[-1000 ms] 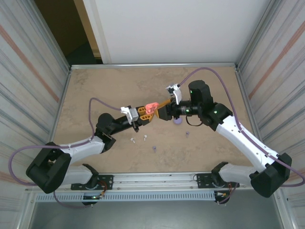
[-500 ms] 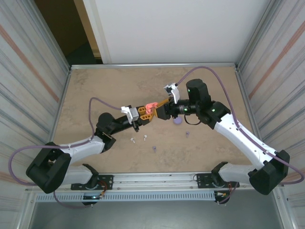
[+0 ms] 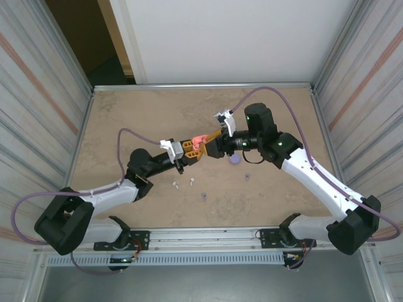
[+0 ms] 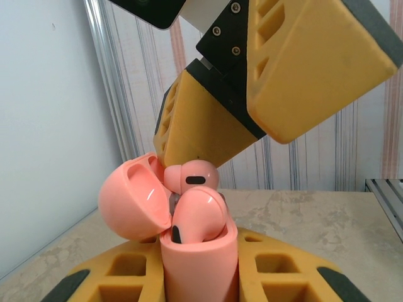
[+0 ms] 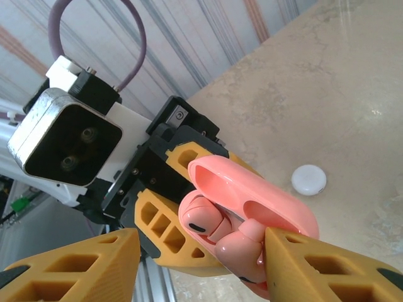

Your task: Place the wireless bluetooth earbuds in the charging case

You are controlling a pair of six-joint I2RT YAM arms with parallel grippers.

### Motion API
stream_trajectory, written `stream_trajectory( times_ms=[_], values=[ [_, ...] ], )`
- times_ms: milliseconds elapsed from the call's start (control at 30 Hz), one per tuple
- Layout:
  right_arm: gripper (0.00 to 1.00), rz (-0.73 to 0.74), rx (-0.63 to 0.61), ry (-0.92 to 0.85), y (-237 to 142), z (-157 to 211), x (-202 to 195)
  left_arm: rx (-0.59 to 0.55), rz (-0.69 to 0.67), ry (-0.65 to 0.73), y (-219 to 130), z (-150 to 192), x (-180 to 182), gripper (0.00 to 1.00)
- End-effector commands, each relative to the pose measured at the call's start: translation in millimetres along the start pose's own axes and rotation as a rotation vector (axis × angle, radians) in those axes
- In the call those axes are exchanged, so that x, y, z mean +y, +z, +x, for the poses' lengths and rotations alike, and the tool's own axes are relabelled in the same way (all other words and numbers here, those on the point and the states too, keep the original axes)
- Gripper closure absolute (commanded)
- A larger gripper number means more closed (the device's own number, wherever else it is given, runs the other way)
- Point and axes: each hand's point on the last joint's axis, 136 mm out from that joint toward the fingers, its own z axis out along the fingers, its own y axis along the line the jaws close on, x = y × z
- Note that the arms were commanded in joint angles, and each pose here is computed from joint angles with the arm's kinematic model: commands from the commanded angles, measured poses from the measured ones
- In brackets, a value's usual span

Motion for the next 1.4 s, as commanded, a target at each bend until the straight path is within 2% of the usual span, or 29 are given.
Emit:
stream_trajectory(
  times_ms=[0,267,500,800,933,1167,1367],
  values=[
    [0.47,-0.012,-0.003,-0.053,0.7,-7.9,6.0,-0.062,0.026,0.021,3.9,-24.0,-2.9,1.00],
    [0.44,0.046,-0.009,-0.069,-2.9,-10.8,-2.5,-0.051,0.028,0.006,5.6,-20.7,-2.3,1.00],
    [0.37,0.104,-0.051,-0.084,-18.9,-18.5,-4.4,-0.039,0.020,-0.006,6.7,-15.6,-0.5,1.00],
    [0.36,0.226,-0.063,-0.053,-37.9,-16.4,-18.2,-0.030,-0.003,-0.014,7.7,-11.7,3.7,1.00],
    [0.36,0.261,-0.041,-0.008,-36.4,-9.0,-26.4,-0.032,-0.013,-0.015,8.2,-12.1,6.1,1.00],
    [0.25,0.279,-0.023,0.036,-24.4,-4.6,-33.8,-0.034,-0.016,-0.016,9.0,-13.3,7.3,1.00],
    [0.24,0.281,-0.016,0.042,-16.5,-7.0,-36.6,-0.038,-0.013,-0.016,9.2,-14.9,6.5,1.00]
  ],
)
